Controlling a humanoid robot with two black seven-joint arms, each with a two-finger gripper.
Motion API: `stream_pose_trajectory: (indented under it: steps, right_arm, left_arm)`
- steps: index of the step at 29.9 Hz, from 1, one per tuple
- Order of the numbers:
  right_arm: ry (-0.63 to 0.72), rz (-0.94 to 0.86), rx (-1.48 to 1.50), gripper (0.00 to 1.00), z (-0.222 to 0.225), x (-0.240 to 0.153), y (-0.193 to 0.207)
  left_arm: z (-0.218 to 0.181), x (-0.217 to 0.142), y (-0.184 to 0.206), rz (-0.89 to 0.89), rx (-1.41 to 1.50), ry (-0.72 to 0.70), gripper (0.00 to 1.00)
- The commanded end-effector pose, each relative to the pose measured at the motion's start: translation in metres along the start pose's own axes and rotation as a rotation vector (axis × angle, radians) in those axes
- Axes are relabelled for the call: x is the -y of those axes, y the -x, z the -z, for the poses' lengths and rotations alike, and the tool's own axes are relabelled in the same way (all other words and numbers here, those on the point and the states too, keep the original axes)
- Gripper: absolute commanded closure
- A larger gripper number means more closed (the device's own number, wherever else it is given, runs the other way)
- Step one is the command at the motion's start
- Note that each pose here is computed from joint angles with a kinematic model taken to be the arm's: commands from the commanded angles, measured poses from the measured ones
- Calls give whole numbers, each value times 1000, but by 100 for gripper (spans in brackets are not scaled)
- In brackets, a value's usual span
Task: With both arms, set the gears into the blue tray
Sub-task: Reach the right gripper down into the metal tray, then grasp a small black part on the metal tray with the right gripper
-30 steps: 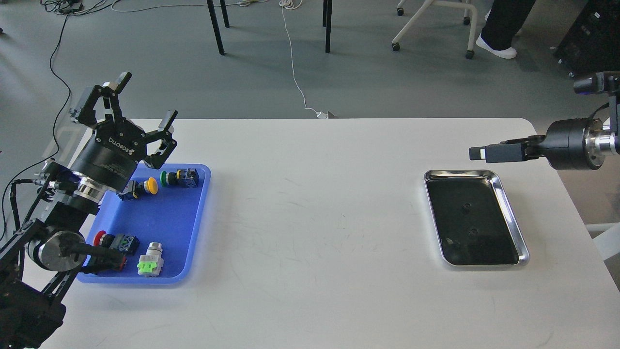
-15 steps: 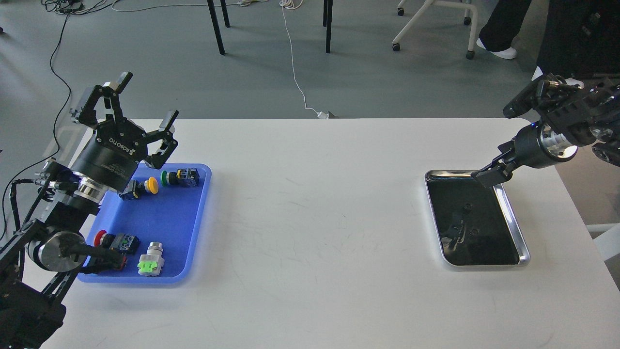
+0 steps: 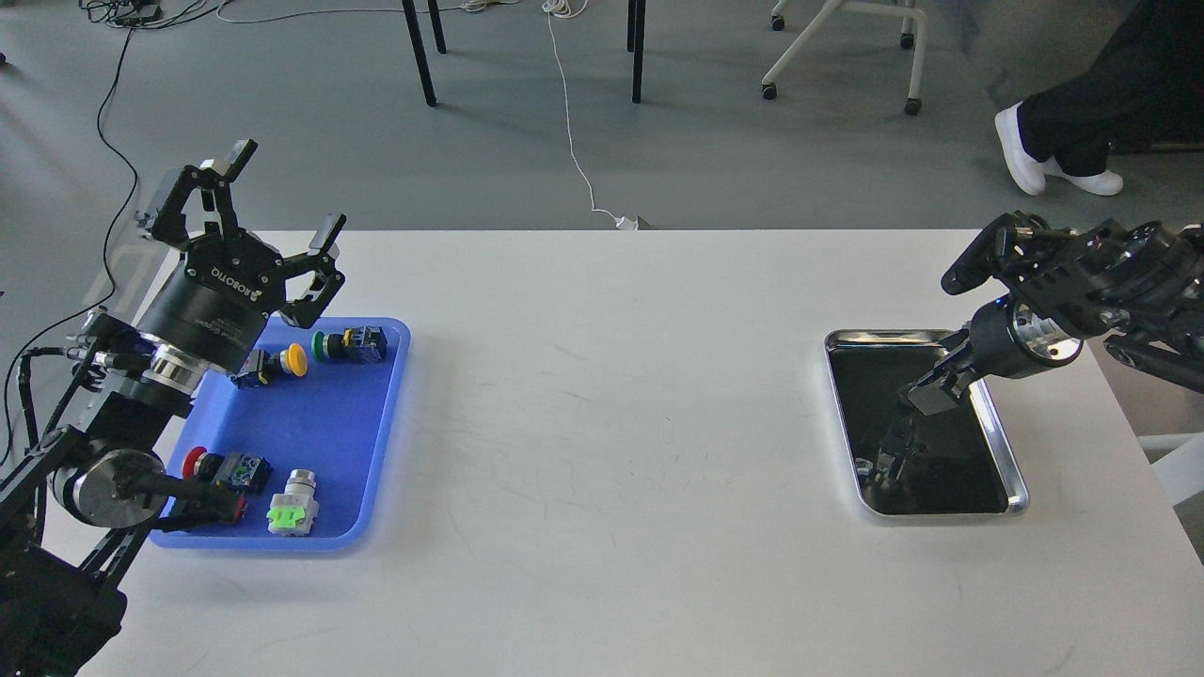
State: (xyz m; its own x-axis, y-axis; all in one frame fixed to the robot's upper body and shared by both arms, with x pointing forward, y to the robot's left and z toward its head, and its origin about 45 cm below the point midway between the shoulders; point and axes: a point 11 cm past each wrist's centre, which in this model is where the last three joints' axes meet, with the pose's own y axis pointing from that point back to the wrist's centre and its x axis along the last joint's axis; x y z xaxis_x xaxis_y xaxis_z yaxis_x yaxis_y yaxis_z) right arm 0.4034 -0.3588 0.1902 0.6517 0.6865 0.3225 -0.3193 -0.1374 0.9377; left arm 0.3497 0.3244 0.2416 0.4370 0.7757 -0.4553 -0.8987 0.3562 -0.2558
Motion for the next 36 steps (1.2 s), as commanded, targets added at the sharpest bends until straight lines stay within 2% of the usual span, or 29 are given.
stream_pose_trajectory:
  steps: [1, 21, 36]
  right_arm:
    - [-4, 7, 4, 18, 2, 8, 5]
    - [-14, 24, 36, 30, 8, 27, 15]
    - [-23, 21, 54, 33, 12, 35, 17]
  left_arm:
    - [1, 0, 0, 1, -1, -2, 1]
    - [4, -5, -1, 3, -7, -11, 1]
    - [4, -5, 0, 5, -5, -17, 1]
